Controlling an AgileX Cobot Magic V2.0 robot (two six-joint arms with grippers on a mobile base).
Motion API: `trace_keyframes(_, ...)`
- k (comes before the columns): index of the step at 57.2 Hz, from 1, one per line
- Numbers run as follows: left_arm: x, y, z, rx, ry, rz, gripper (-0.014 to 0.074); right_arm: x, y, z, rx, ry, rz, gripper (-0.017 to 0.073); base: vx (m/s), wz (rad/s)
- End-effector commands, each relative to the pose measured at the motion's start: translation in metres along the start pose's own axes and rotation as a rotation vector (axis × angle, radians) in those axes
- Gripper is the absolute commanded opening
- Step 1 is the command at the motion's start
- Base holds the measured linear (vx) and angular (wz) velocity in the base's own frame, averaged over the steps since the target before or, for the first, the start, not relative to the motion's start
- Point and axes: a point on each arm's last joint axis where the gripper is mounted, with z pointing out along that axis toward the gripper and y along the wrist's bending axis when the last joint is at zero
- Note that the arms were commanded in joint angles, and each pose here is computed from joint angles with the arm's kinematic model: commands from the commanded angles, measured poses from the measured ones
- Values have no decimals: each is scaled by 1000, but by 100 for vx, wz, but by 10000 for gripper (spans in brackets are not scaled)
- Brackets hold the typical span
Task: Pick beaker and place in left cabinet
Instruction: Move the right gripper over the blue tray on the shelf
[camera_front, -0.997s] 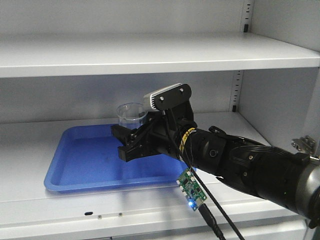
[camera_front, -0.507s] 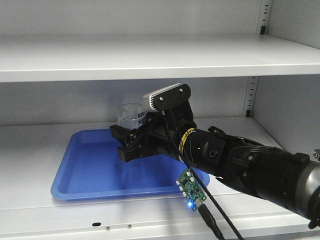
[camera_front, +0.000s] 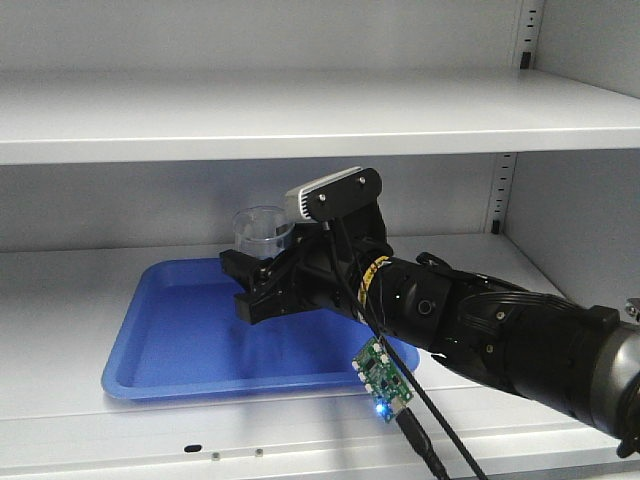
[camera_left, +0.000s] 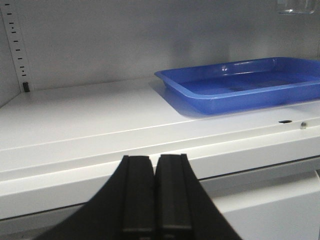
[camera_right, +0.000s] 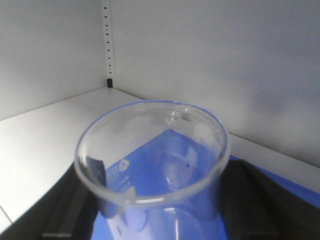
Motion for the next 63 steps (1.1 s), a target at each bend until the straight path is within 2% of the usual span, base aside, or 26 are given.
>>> trace_keyframes(1, -3, 0, -1, -6, -86, -11, 1, -36, 2, -15, -21, -118, -3, 145, 0, 0)
trace_keyframes(13, -3, 0, -1, -6, -86, -11, 1, -22, 0, -6, -16, -82, 10, 145, 0, 0)
trace_keyframes(27, -3, 0, -1, -6, -86, -11, 1, 19, -5, 19, -6, 13, 54, 145, 0, 0)
trace_keyframes(35, -3, 0, -1, -6, -86, -11, 1, 31, -9, 33, 20, 14, 151, 145, 0, 0)
trace_keyframes(39, -3, 0, -1, -6, -86, -11, 1, 32, -12, 41, 28, 3, 180, 145, 0, 0)
trace_keyframes(63, -3, 0, -1, -6, -86, -11, 1, 56, -17, 66, 32, 39, 187, 156, 0, 0)
